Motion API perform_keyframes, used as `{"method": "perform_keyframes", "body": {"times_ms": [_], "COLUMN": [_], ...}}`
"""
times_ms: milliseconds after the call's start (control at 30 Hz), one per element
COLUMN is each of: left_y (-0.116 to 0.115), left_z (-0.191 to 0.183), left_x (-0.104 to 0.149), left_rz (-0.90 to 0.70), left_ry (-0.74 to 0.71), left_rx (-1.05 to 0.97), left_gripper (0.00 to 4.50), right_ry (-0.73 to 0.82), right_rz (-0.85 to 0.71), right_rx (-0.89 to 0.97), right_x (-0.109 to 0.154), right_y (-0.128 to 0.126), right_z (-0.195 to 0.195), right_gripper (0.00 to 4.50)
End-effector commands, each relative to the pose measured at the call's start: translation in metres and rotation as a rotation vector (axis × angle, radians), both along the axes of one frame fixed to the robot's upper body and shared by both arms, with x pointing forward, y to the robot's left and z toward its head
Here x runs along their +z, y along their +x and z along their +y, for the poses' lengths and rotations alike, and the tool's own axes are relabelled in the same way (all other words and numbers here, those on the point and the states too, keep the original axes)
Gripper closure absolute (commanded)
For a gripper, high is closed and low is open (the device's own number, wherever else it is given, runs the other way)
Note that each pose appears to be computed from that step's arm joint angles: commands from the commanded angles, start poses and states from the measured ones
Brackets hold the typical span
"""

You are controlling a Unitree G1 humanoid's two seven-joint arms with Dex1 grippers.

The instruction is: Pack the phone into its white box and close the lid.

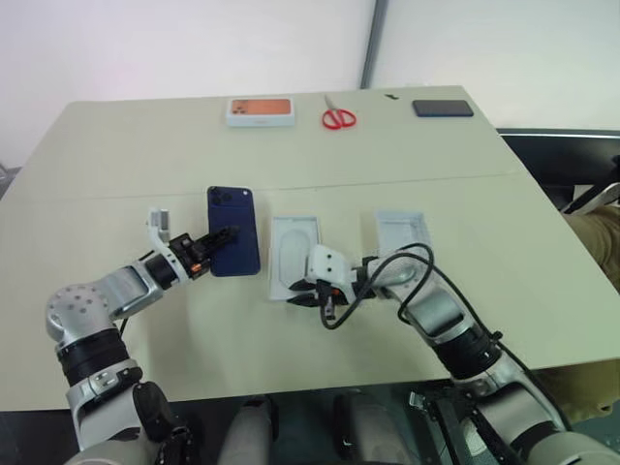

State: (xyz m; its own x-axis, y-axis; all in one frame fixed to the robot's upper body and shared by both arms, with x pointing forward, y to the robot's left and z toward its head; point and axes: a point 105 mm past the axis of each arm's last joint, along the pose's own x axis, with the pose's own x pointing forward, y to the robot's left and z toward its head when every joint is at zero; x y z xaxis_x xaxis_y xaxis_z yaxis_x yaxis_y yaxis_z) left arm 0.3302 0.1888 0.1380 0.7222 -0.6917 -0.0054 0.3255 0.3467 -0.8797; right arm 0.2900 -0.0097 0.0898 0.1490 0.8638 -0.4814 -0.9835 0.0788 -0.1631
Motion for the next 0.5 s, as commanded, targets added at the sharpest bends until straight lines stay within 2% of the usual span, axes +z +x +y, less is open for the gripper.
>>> {"method": "perform_keyframes", "body": {"times_ms": [33,67,133,200,267,300,333,500], "left_y": [0.003,0.003,0.004,0.004,0.002,0.002,0.001,0.001], "left_z": [0.001,0.0,-0.002,-0.007,-0.01,-0.011,-0.011,-0.011], "left_x": [0.022,0.022,0.023,0.024,0.023,0.023,0.023,0.025], "left_rz": [-0.078,-0.078,-0.078,-0.081,-0.079,-0.078,-0.076,-0.074], "left_ry": [-0.016,-0.014,-0.017,-0.014,-0.007,-0.006,-0.007,-0.001], "left_rx": [-0.009,-0.007,-0.01,-0.017,-0.025,-0.026,-0.024,-0.017], "left_gripper": [4.5,4.5,4.5,4.5,4.5,4.5,4.5,4.5], "right_ry": [0.018,0.025,0.035,0.039,0.025,0.027,0.034,0.051], "right_rz": [0.072,0.091,0.099,0.116,0.107,0.111,0.111,0.104], "right_rx": [0.054,0.053,0.051,0.037,0.048,0.064,0.083,0.082], "right_x": [-0.006,-0.005,-0.002,-0.002,-0.003,-0.002,0.001,0.014], "right_y": [-0.018,-0.019,-0.018,-0.015,-0.017,-0.019,-0.022,-0.017], "right_z": [0.013,0.014,0.014,0.012,0.01,0.01,0.01,0.008], "right_gripper": [3.56,3.56,2.97,2.17,1.2,0.55,0.2,0.2]}}
